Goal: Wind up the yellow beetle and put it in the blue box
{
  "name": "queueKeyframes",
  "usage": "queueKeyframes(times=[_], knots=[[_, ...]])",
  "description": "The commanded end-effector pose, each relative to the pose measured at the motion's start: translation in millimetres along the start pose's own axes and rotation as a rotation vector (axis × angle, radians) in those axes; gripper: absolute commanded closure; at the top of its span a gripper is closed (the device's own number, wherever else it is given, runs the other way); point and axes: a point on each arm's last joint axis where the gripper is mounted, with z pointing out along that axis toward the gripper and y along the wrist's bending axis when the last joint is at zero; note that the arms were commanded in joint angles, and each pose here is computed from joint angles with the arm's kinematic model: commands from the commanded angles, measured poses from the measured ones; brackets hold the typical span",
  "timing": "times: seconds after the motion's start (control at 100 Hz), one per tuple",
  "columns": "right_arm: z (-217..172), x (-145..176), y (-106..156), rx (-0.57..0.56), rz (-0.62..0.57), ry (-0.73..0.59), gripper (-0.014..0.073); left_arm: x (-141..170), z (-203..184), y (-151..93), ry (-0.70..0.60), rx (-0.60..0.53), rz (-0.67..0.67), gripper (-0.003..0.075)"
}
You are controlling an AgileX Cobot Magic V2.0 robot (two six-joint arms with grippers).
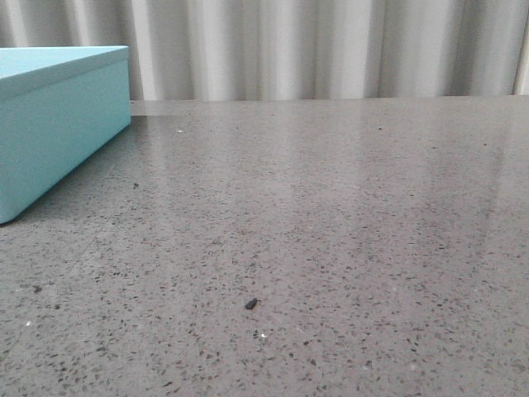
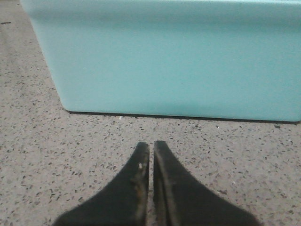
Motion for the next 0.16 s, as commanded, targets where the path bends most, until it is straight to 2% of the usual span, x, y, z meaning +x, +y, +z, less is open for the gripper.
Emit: queueKeyframes(times=[0.0, 0.15], knots=[[0.8, 4.5, -0.6, 0.004, -0.027, -0.013, 0.0656, 3.0, 0.6, 0.0, -0.051, 0.007, -0.017, 0.0741], [0.8, 4.7, -0.6, 0.005, -0.027, -0.011, 0.0656, 3.0, 0.6, 0.0, -0.051, 0.007, -0.017, 0.0741]])
